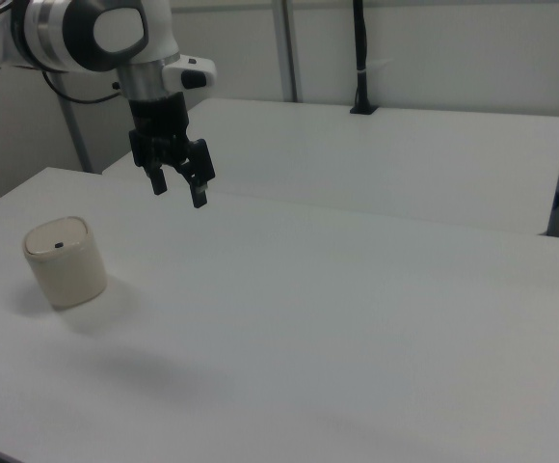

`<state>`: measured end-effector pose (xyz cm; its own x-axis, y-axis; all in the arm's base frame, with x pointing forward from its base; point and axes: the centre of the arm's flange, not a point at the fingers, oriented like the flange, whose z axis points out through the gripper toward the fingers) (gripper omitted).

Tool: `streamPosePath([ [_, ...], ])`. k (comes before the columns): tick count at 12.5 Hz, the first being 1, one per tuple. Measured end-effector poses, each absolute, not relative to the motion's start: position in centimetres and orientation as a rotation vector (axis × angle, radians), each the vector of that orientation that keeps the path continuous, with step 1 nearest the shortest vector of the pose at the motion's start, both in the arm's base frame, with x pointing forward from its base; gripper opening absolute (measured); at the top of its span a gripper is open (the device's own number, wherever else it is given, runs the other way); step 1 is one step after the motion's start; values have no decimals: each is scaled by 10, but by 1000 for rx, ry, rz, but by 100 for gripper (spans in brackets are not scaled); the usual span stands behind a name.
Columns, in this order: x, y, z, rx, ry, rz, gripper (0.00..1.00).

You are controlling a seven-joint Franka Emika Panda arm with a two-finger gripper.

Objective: Open the trash bin
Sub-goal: 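Move the gripper over the cream trash bin's lid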

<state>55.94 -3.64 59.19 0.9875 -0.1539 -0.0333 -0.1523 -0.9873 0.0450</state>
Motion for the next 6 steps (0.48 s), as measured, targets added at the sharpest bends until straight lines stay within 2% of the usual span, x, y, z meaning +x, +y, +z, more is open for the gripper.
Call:
streamPosePath([
  [6, 559, -44, 591, 3087, -260, -60, 100],
])
